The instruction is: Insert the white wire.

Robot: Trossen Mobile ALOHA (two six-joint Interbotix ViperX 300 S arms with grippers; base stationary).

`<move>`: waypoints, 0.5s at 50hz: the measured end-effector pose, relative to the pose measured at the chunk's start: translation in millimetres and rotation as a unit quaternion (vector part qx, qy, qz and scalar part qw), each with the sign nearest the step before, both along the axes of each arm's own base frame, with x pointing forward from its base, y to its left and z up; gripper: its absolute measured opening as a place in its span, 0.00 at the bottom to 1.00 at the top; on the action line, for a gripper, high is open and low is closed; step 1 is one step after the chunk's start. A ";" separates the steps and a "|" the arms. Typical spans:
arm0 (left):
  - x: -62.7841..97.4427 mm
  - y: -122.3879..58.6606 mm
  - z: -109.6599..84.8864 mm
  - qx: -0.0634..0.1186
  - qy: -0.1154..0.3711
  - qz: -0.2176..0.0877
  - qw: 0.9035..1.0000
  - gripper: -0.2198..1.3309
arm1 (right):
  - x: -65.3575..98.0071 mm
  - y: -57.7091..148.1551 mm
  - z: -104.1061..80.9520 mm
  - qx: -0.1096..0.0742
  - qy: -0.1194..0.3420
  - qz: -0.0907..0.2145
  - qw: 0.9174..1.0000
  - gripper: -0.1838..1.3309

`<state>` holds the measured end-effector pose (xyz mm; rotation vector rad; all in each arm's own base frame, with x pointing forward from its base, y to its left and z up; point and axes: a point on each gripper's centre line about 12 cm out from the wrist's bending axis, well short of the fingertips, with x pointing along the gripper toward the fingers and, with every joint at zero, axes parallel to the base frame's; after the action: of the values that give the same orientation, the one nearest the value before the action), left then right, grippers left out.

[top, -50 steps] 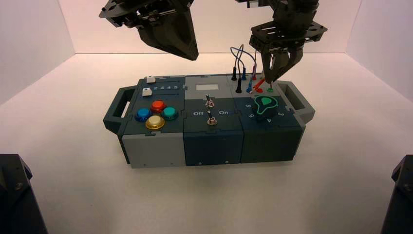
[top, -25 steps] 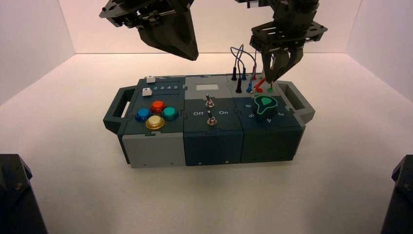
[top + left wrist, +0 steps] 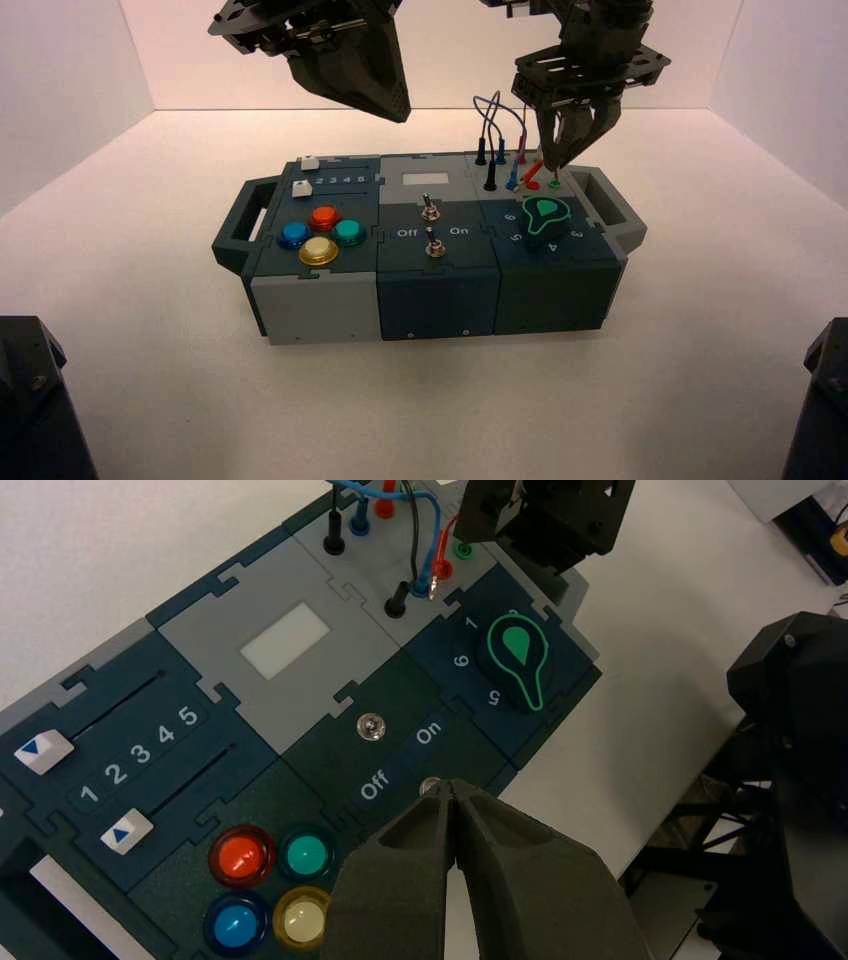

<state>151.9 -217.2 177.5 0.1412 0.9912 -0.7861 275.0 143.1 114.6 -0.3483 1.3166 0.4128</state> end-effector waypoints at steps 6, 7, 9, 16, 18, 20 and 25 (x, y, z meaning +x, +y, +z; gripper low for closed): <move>0.1 -0.7 -1.4 0.001 0.001 0.000 1.000 0.04 | 0.0 0.0 -0.5 0.000 0.001 0.000 1.000 0.18; 0.1 -0.8 -1.8 0.002 0.002 0.000 1.000 0.04 | 0.0 0.0 -0.5 0.000 0.001 0.000 1.000 0.18; 0.2 -0.8 -1.7 0.001 0.001 0.000 1.000 0.04 | 0.0 0.0 0.0 0.000 0.000 0.000 1.000 0.18; 0.6 -1.2 -1.1 0.000 0.000 0.000 1.000 0.04 | -0.1 0.1 -0.5 0.000 0.001 -0.001 1.000 0.18; 0.5 -1.3 -1.1 0.000 0.000 0.000 1.000 0.04 | -0.1 0.2 -0.5 0.001 0.001 -0.001 1.000 0.18; 0.6 -1.2 -1.1 0.000 0.000 0.000 1.000 0.04 | -0.2 0.3 -0.5 0.001 0.001 -0.002 1.000 0.18; 0.7 -1.4 -1.4 0.000 0.000 0.000 1.000 0.04 | -0.3 0.5 -1.0 0.002 0.003 -0.003 1.000 0.18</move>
<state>152.6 -218.6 176.1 0.1420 0.9910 -0.7859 274.8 143.6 113.7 -0.3410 1.3216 0.4121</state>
